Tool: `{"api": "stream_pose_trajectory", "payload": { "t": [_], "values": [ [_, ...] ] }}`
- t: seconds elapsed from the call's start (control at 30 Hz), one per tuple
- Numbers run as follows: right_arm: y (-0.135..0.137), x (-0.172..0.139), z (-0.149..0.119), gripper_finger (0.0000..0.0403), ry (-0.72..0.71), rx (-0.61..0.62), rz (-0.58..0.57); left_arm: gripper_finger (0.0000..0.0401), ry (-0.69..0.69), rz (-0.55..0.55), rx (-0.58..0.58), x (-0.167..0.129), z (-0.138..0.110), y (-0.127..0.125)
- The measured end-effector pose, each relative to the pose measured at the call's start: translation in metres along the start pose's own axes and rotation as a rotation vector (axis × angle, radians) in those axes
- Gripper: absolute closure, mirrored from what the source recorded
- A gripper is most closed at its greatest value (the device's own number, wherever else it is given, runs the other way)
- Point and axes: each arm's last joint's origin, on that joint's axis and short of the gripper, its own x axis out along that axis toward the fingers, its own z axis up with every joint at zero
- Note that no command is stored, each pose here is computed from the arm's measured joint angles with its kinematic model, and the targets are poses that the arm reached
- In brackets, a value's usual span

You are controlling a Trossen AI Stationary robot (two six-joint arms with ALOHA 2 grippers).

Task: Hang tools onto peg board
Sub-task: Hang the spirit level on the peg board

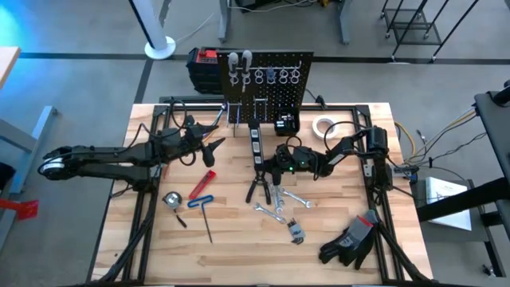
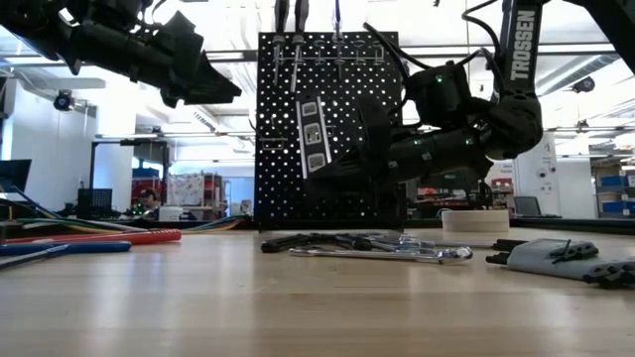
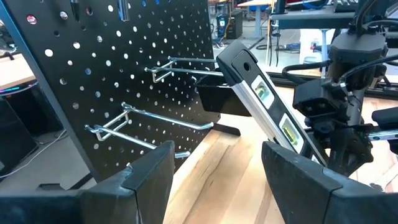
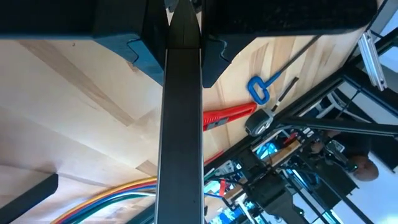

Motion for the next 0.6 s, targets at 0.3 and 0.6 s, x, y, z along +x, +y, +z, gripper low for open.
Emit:
{"api": "stream_pose_trajectory", "payload": {
  "t": [0.3, 0.6],
  "values": [
    [0.0058, 0.0004, -0.0009, 0.0365, -0.019, 0.024, 0.016, 0.0170, 0.000, 0.000, 0.000, 0.0000, 0.0000, 0.0000],
    [0.0071, 0.0013, -0.0019, 0.0365, -0.022, 0.031, -0.002, 0.0170, -0.001, 0.002, 0.000, 0.0001, 0.0001, 0.0004]
  ]
}}
